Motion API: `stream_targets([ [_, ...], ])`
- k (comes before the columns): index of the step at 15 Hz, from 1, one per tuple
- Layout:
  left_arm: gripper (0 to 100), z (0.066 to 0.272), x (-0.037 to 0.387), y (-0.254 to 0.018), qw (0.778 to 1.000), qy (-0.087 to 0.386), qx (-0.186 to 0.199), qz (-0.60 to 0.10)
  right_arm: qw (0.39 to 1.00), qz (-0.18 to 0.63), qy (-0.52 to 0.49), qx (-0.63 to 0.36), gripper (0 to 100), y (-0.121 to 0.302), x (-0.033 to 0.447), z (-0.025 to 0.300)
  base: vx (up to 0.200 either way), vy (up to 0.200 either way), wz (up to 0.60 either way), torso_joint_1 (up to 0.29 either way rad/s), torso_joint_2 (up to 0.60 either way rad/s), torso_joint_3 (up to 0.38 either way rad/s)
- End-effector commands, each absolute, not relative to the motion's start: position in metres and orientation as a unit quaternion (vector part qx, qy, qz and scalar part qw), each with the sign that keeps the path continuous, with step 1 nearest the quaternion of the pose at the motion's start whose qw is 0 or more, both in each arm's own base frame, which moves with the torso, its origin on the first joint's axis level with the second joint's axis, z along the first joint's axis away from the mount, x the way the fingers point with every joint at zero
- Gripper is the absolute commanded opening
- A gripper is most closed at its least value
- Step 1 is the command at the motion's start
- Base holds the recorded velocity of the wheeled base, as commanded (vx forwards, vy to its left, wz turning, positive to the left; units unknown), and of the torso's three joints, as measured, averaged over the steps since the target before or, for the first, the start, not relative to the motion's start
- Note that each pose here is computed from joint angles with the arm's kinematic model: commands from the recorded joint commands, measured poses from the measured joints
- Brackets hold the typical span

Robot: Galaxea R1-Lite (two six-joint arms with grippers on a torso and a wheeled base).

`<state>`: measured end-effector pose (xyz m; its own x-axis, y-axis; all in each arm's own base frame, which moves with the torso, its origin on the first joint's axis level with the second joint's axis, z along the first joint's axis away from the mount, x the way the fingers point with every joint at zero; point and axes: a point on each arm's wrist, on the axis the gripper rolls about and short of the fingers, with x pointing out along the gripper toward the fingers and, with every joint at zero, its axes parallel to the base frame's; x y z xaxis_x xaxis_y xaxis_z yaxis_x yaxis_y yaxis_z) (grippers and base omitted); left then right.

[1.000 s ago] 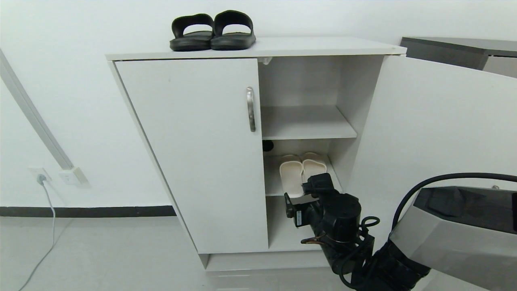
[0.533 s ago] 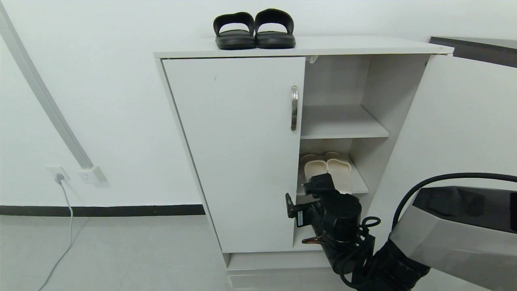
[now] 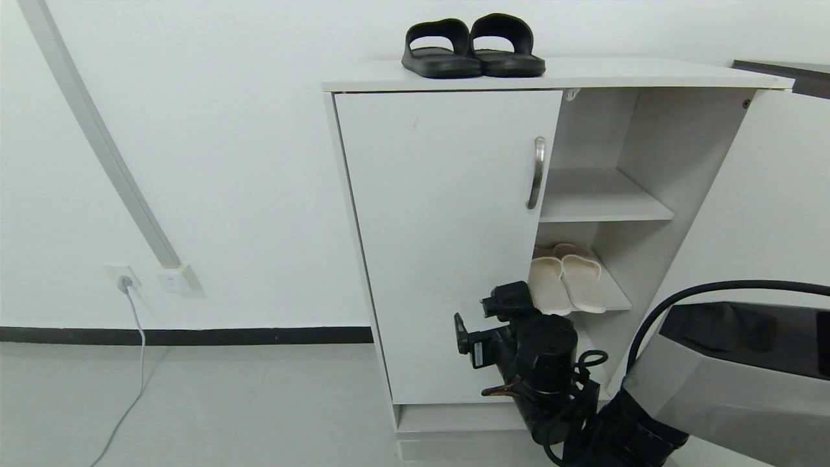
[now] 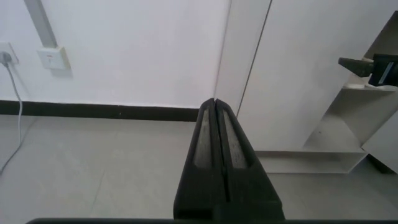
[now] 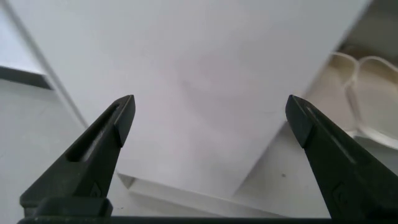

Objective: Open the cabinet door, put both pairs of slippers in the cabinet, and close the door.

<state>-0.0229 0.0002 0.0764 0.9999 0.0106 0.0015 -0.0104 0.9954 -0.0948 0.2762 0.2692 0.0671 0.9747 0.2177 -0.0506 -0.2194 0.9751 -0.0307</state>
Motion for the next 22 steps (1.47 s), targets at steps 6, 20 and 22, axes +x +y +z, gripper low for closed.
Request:
stream_targets([
  [6, 0, 0.076, -0.023, 0.000, 0.999, 0.000, -0.048, 0.005, 0.990, 0.133, 0.009, -0.036, 100, 0.259, 0.276, 0.065, 0.000, 0.000, 0.00, 0.000, 0.00, 0.000],
  [20, 0, 0.076, -0.023, 0.000, 0.999, 0.000, -0.048, 0.005, 0.986, 0.164, 0.004, -0.032, 100, 0.261, 0.269, 0.065, 0.000, 0.000, 0.00, 0.004, -0.05, -0.075],
  [22, 0, 0.076, -0.023, 0.000, 0.999, 0.000, -0.048, 0.005, 0.986, 0.165, 0.004, -0.033, 100, 0.262, 0.268, 0.065, 0.000, 0.000, 0.00, 0.056, -0.51, -0.369],
])
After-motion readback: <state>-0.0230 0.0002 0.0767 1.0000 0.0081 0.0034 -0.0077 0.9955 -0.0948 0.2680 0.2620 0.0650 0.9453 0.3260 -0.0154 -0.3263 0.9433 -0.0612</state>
